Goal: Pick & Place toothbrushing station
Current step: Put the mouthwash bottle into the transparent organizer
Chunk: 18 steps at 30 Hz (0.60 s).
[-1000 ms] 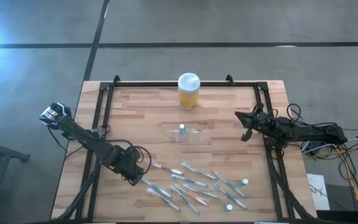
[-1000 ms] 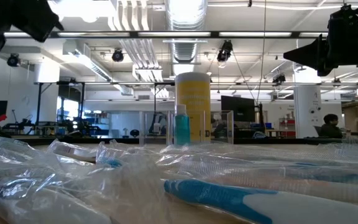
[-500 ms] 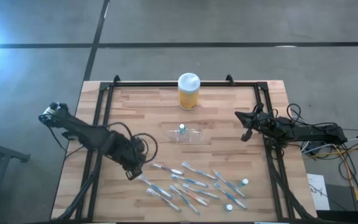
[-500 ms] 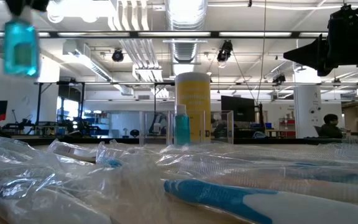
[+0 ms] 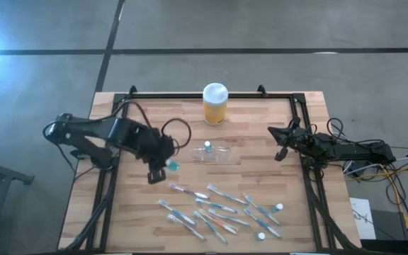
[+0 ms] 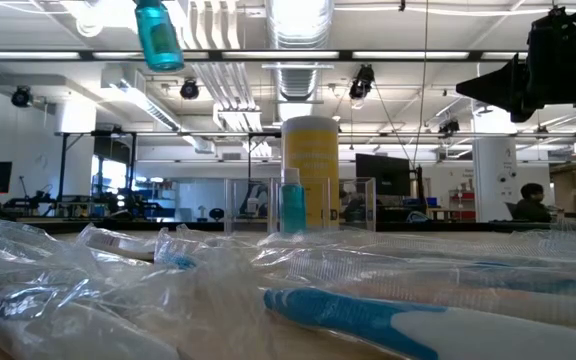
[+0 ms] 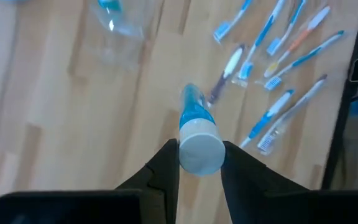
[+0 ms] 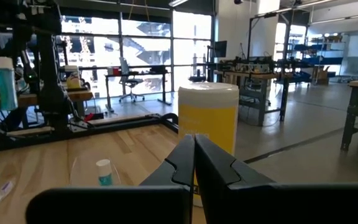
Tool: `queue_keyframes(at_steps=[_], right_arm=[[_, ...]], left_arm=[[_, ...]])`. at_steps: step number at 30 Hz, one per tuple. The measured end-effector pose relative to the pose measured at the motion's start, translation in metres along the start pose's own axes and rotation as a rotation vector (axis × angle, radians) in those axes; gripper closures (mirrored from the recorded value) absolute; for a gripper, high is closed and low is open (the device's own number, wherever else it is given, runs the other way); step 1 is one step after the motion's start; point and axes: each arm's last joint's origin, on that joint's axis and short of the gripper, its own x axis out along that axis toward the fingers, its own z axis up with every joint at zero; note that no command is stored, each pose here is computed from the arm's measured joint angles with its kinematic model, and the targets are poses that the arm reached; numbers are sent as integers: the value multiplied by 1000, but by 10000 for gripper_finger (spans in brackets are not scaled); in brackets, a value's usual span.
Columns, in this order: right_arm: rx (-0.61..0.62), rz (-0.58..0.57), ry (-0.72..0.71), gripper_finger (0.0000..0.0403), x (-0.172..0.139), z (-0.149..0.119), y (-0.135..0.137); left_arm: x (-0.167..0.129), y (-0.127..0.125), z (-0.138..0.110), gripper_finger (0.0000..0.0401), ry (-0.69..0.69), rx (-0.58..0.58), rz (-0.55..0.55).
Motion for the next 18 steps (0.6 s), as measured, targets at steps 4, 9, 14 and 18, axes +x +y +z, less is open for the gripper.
queue_keyframes(at_steps=[4,9,14,18], right_arm=[[2,0,0,394,0,0,0],[6,24,4,394,0,0,1],[11,69,3,394,0,0,2],[10,70,4,394,0,0,2]], left_arm=[[4,8,17,306,-9,60,18],[23,10,45,306,43,167,42],[43,8,77,306,103,279,59],[57,2,102,306,95,386,55]])
